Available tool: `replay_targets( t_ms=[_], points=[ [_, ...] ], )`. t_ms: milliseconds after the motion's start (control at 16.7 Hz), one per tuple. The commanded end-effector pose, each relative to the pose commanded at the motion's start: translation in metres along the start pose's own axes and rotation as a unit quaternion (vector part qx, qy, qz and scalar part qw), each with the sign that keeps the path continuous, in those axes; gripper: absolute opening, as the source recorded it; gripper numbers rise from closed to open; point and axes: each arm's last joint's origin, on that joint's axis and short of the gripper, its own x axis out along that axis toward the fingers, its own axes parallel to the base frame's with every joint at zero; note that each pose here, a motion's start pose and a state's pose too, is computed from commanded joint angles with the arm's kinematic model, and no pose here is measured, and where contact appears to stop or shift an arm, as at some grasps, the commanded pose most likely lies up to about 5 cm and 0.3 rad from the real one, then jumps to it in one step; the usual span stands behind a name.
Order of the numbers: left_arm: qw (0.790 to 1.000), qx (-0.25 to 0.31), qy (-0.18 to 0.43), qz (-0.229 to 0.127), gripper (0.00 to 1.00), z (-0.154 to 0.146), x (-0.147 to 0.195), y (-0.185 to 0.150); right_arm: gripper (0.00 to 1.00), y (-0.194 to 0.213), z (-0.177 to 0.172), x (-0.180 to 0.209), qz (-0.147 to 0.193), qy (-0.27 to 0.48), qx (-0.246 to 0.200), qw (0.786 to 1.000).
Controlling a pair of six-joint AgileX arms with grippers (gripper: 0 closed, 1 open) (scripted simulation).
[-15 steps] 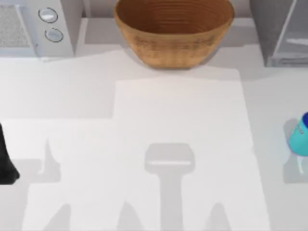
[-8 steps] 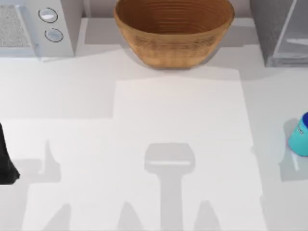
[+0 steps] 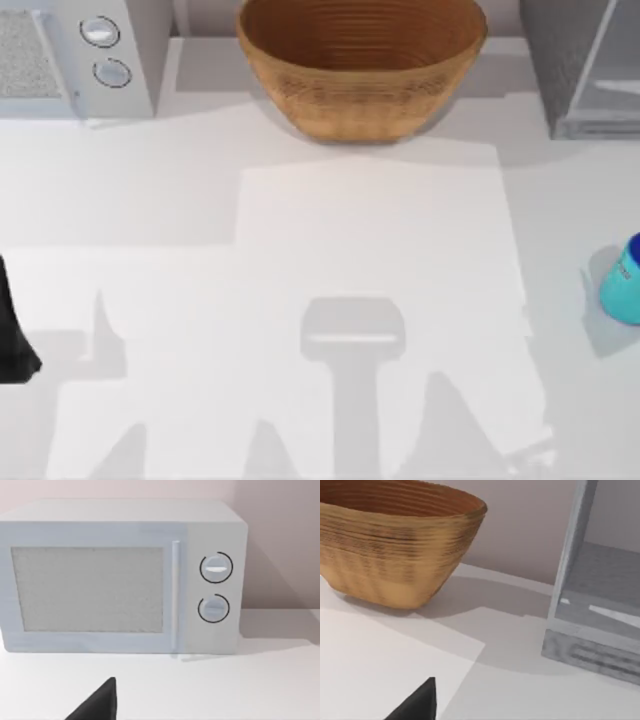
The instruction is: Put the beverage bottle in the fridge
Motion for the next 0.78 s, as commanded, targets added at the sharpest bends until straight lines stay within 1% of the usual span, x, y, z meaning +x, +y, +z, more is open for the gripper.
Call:
replay_targets(
  t_ms=[180, 480, 660, 780],
  points=[
    [1.0, 0.0, 0.0, 0.0, 1.0, 0.0, 0.0, 0.0, 1.0, -0.025, -0.022, 0.017, 0.056, 0.017, 0.002, 0.998],
    [1.0, 0.0, 0.0, 0.0, 1.0, 0.0, 0.0, 0.0, 1.0, -0.057, -0.077, 0.028, 0.143, 0.016, 0.018, 0.989],
    [1.0, 0.0, 0.0, 0.0, 1.0, 0.0, 0.0, 0.0, 1.0, -0.066, -0.106, 0.027, 0.183, 0.001, 0.024, 0.983],
    [1.0, 0.0, 0.0, 0.0, 1.0, 0.0, 0.0, 0.0, 1.0, -0.069, -0.12, 0.025, 0.202, -0.009, 0.025, 0.979]
  ],
)
